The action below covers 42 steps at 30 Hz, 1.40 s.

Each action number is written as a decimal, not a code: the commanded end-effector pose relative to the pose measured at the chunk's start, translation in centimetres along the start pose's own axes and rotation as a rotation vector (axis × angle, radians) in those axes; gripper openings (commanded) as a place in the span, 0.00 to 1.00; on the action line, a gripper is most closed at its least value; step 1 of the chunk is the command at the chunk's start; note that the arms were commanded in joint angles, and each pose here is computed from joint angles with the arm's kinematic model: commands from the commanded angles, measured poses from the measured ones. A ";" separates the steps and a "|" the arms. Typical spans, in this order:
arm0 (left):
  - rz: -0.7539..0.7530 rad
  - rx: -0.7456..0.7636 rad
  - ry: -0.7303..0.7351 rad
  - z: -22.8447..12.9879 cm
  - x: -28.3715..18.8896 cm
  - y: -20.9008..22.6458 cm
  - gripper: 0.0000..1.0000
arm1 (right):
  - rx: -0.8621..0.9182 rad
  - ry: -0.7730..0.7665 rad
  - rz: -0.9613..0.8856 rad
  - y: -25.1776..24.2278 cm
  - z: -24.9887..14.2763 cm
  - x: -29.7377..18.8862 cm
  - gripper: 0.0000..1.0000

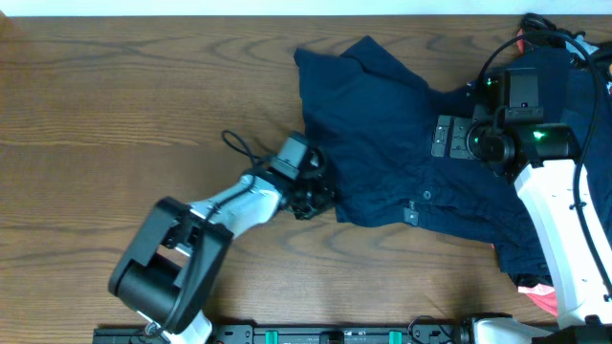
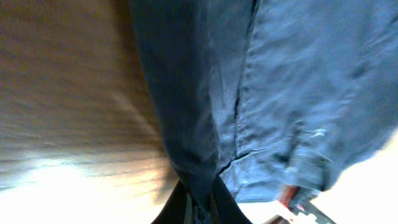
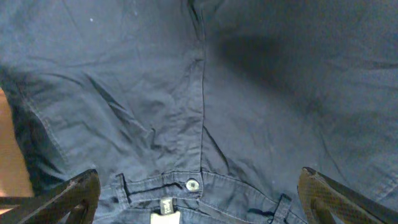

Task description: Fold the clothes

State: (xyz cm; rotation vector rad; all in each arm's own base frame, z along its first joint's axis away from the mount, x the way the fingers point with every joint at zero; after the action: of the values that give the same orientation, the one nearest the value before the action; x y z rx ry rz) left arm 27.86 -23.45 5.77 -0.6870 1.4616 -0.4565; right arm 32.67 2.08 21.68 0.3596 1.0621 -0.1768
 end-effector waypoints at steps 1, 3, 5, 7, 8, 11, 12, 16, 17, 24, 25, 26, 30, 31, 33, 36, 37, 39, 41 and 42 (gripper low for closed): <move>-0.194 0.033 0.001 2.4 -5.5 -0.6 0.06 | -0.008 -0.028 -0.018 -0.6 0.5 -0.7 0.99; -0.213 -0.005 -0.062 4.2 -9.5 1.1 0.06 | -0.017 -0.029 -0.023 -0.9 0.6 -0.7 0.99; -0.183 -0.031 -0.166 5.8 -13.4 3.4 0.06 | -0.008 -0.032 -0.028 -1.2 0.7 -0.8 0.99; -0.114 -0.080 -0.310 7.4 -17.8 6.6 0.06 | 0.002 -0.033 -0.033 -1.5 0.9 -0.8 0.99; -0.072 -0.114 -0.384 8.0 -19.7 8.1 0.06 | 0.004 -0.034 -0.034 -1.6 0.9 -0.8 0.99; 0.049 -0.228 -0.608 9.7 -25.6 12.8 0.06 | 0.007 -0.034 -0.032 -1.6 0.9 -0.8 0.99; 0.056 -0.245 -0.662 10.0 -27.2 13.8 0.06 | 0.012 -0.033 -0.032 -1.6 0.9 -0.7 0.99; 0.073 -0.231 -0.780 11.1 -30.5 15.2 0.06 | 0.014 -0.025 -0.027 -1.6 0.9 -0.6 0.99; 0.084 -0.216 -0.810 11.4 -31.2 15.4 0.06 | 0.013 -0.019 -0.015 -1.4 0.8 -0.5 0.99; 0.190 -0.140 -0.847 11.8 -33.5 15.6 1.00 | -0.006 0.076 0.028 -0.9 -0.4 0.6 0.99; 0.188 -0.181 -0.797 11.0 -32.9 15.7 0.98 | -0.005 0.103 0.050 -0.6 -0.7 1.0 0.99; 0.187 -0.224 -0.741 10.1 -32.1 15.9 0.98 | -0.004 0.125 0.074 -0.3 -0.9 1.4 0.99; 0.189 -0.384 -0.432 4.7 -27.9 16.1 0.98 | -0.002 0.213 0.149 0.8 -1.6 3.5 0.99; 0.191 -0.395 -0.364 3.5 -27.1 15.9 0.98 | -0.004 0.230 0.146 1.0 -1.7 4.2 0.99; 0.193 -0.393 -0.252 1.5 -25.7 15.5 0.98 | -0.007 0.253 0.141 1.3 -2.0 5.5 0.99; 0.194 -0.368 -0.124 -0.7 -24.2 14.7 0.98 | 0.014 0.267 0.152 2.2 -2.0 7.3 0.99; 0.194 -0.351 -0.100 -1.0 -23.8 14.6 0.98 | 0.013 0.269 0.171 2.6 -2.0 7.7 0.99; 0.206 -0.331 -0.053 -1.8 -22.8 14.4 0.98 | -0.003 0.269 0.218 3.8 -2.0 8.9 0.99; 0.210 -0.308 -0.029 -2.1 -21.8 14.2 0.98 | -0.022 0.261 0.232 4.6 -1.9 10.3 0.99; 0.212 -0.295 -0.021 -2.2 -21.4 14.1 0.98 | -0.030 0.261 0.235 4.9 -2.0 11.0 0.99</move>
State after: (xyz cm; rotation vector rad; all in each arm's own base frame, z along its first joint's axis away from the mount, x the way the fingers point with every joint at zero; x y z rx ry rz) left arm 22.82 1.68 12.94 -0.8271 1.5540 -0.0148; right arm 37.35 6.08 13.32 0.4702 1.2419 0.0497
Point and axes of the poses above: each gripper's point midway between its finger pads, its own x axis out along the fingers, its own y axis along the line the jaws close on, z = x × y, the point moved 5 cm from there along -x, back along the fingers, and after that the axes turned 15 degrees about x, right-handed, at the moved point
